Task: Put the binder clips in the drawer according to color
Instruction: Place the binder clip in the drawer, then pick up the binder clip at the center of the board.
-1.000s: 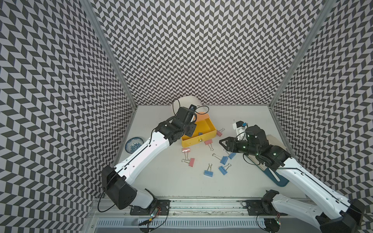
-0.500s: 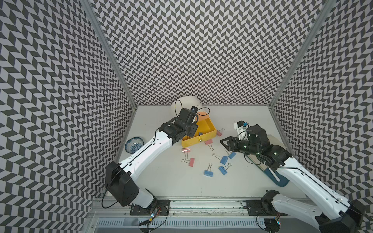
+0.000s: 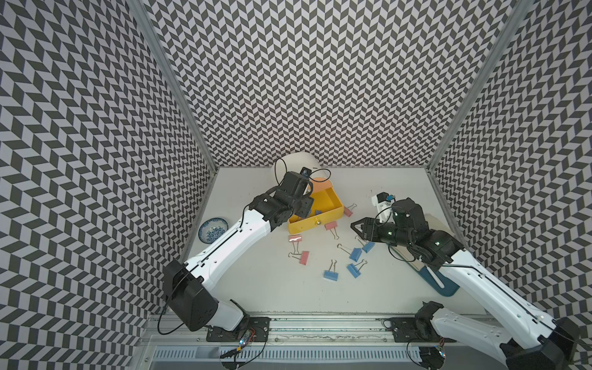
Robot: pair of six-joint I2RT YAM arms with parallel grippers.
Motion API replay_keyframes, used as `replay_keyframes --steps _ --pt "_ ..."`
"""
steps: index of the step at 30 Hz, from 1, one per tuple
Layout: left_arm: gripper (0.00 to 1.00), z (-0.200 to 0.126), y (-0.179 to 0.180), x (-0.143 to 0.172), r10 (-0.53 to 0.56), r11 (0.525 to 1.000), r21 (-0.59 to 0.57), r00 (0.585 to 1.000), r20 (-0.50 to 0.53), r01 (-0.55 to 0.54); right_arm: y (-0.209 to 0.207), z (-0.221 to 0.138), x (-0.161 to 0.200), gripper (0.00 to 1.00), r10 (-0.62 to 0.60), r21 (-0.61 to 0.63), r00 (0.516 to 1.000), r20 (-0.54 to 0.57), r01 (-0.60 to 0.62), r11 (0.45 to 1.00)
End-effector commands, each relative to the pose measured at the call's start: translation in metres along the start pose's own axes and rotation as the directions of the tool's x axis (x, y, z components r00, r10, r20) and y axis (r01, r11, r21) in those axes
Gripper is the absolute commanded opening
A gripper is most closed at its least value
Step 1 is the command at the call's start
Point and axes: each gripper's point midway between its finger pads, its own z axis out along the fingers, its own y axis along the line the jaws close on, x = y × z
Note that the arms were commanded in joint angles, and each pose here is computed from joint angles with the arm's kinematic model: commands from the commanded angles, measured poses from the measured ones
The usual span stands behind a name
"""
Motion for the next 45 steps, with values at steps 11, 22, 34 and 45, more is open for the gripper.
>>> replay_keyframes --steps 11,22,34,45 --pt "0.66 -0.067 -0.024 -0.003 -0.236 0.941 0.226 0.967 -0.095 0.252 -0.033 0.012 0.023 0.53 -0.009 0.115 0.997 -0.078 0.018 0.993" --pt "0.65 -0.094 -0.066 0.035 -0.311 0.865 0.348 0.93 -0.195 0.362 -0.056 0.022 0.063 0.51 0.024 0.164 0.983 -0.18 0.006 0.986" --pt "0.67 -0.088 -0.131 0.113 -0.326 0.825 0.37 0.895 -0.305 0.427 -0.069 0.021 0.098 0.51 0.045 0.192 0.972 -0.232 0.001 0.981" --pt "0.7 -0.059 -0.159 0.161 -0.324 0.821 0.362 0.882 -0.343 0.442 -0.074 0.009 0.116 0.51 0.062 0.197 0.968 -0.241 -0.013 0.98"
